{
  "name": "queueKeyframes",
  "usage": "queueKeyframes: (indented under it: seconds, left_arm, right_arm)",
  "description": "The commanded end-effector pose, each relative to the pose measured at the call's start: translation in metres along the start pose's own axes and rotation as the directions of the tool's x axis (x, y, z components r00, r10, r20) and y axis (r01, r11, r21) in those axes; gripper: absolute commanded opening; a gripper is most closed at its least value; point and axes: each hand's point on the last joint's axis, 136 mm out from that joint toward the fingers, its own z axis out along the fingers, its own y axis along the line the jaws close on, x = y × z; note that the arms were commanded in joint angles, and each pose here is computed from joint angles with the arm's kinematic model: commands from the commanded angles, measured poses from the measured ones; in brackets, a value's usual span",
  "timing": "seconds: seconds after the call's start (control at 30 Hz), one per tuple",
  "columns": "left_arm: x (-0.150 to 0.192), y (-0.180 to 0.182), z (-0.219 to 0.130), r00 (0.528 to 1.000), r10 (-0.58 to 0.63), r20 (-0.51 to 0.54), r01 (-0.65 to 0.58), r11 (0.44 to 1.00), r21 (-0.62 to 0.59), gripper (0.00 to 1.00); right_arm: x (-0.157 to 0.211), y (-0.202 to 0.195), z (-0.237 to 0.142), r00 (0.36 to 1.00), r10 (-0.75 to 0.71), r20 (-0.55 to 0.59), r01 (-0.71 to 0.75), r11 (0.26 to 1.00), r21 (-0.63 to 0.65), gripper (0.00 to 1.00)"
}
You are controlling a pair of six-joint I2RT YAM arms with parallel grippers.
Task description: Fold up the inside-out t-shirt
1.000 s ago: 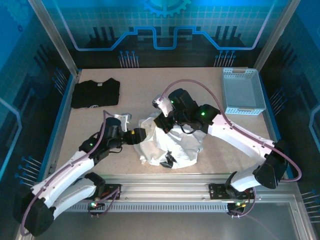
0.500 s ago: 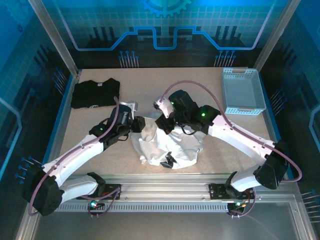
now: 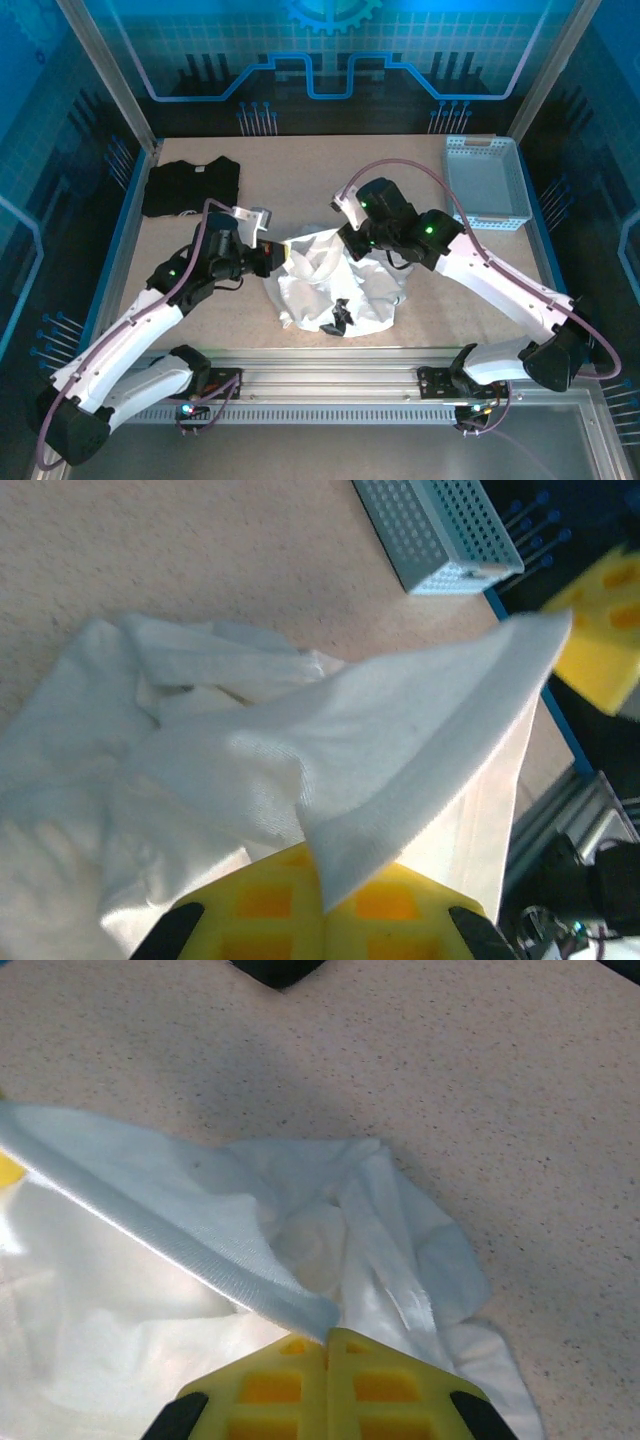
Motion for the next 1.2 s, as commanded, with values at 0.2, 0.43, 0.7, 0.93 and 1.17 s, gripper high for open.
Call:
queueKeyframes:
  seconds: [0.2, 0.43, 0.7, 0.93, 1.17]
  left_arm:
    - [0.042, 0.017, 0.027, 0.990, -0.059, -0.125, 0.062, 0.998, 0.018, 0.19]
    - [0.041, 0.010, 0.026, 1.000, -0.020, 0.010, 0.019, 0.995, 0.102, 0.45]
    - [0.056, 0.014, 0.029, 0.994, 0.092, 0.060, -0.097, 0.992, 0.078, 0.65]
    - [0.079, 0.012, 0.049, 0.953, 0.302, -0.012, -0.303, 0.952, -0.038, 0.70]
    - [0.094, 0.025, 0.064, 0.883, 0.460, -0.094, -0.469, 0.864, -0.180, 0.73]
  right_arm:
    - [-0.013, 0.033, 0.004, 0.997, 0.069, 0.038, -0.059, 0.975, -0.215, 0.00]
    - [-0.011, 0.005, 0.028, 0.987, 0.151, -0.048, -0.157, 0.973, -0.172, 0.00]
    - [-0.013, -0.005, 0.039, 0.979, 0.186, -0.080, -0.198, 0.960, -0.199, 0.00]
    - [-0.016, -0.008, 0.042, 0.979, 0.188, -0.083, -0.201, 0.958, -0.206, 0.00]
    - [-0.017, -0.008, 0.043, 0.980, 0.185, -0.080, -0.198, 0.955, -0.221, 0.00]
